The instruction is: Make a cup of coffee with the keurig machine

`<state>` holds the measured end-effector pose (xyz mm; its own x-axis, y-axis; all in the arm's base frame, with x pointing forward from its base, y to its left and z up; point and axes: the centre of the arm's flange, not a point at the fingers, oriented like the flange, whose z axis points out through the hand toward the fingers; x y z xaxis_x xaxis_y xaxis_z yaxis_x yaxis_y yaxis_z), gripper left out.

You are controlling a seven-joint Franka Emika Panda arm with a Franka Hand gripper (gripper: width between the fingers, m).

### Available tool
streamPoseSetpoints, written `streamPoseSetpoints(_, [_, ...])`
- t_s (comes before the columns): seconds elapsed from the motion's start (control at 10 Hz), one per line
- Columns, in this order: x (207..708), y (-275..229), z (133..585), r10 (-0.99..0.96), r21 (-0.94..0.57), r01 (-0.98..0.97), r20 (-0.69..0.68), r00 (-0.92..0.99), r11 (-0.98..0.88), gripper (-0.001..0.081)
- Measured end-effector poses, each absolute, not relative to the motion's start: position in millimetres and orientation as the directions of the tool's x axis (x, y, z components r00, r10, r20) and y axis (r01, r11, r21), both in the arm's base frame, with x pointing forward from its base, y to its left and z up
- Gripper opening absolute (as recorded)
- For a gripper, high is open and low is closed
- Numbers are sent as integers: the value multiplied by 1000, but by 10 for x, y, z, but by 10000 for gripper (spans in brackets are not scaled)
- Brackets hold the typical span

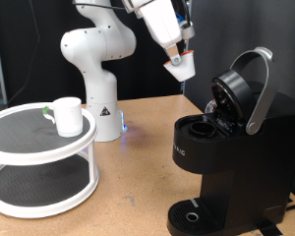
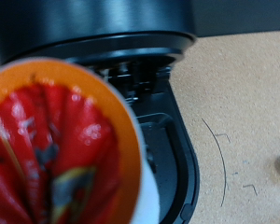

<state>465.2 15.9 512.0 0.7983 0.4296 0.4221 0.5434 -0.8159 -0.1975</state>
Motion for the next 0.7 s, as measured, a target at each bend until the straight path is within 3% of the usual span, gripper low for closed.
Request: streamPoseSetpoints(0.7, [4686,228,4946,538,-259,682,452,712,-684,80])
